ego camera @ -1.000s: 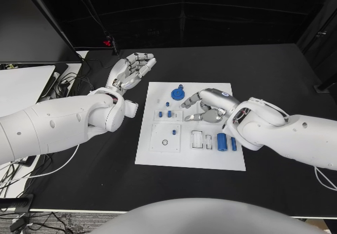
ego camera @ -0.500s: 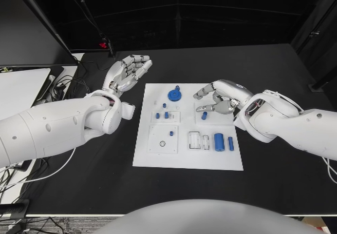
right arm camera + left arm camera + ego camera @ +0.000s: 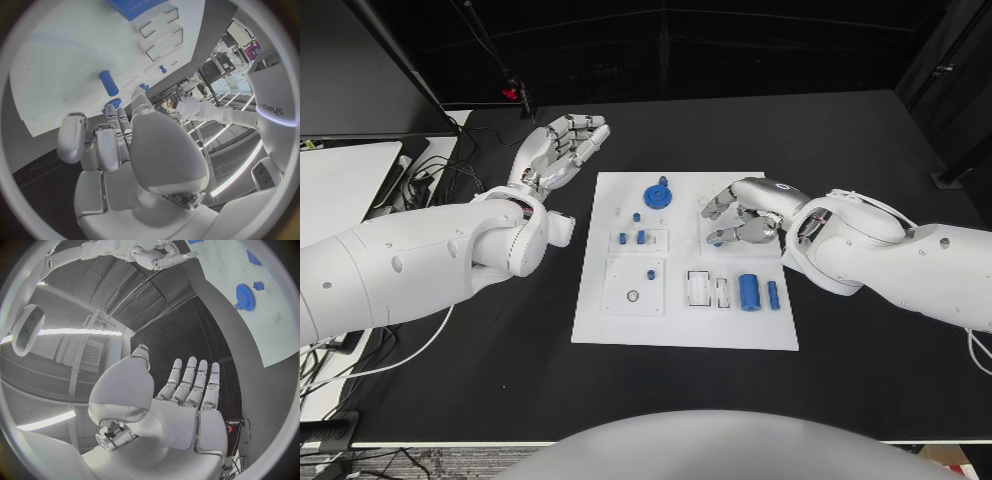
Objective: Assemble the parts on the task board
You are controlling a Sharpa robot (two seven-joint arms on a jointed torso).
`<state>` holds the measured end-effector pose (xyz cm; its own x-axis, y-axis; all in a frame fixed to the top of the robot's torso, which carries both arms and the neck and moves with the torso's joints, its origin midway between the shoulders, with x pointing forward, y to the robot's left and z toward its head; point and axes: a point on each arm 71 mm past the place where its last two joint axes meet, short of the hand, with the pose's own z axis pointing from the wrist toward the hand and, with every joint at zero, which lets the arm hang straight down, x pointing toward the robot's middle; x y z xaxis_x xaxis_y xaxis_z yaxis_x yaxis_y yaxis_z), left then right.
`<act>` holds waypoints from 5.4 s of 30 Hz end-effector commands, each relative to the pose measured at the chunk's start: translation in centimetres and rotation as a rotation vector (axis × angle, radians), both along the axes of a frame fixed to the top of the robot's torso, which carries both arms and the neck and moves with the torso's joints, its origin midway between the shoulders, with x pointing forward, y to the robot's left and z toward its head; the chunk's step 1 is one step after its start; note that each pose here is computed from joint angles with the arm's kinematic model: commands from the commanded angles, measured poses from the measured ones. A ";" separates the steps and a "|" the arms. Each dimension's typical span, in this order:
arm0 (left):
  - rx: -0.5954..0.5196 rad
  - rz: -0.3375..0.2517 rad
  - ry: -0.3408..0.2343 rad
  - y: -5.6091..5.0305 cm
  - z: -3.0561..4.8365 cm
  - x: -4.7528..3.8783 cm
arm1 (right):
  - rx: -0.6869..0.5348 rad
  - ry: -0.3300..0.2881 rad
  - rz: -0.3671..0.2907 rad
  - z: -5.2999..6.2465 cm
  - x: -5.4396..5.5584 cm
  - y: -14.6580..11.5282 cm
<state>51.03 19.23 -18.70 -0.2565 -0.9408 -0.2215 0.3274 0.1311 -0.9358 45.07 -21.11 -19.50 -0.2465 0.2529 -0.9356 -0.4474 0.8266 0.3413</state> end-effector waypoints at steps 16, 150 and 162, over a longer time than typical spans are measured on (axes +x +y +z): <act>-0.036 -0.033 -0.119 -0.2 0.88 -0.28 | -0.148 0.038 -0.060 -0.8 0.2 0.3; -0.036 -0.033 -0.111 -0.3 0.56 -0.40 | -0.136 0.074 0.382 -2.9 -3.7 14.3; -0.035 -0.031 -0.111 -0.2 0.55 -0.36 | -0.160 0.089 0.362 -3.1 -3.8 13.7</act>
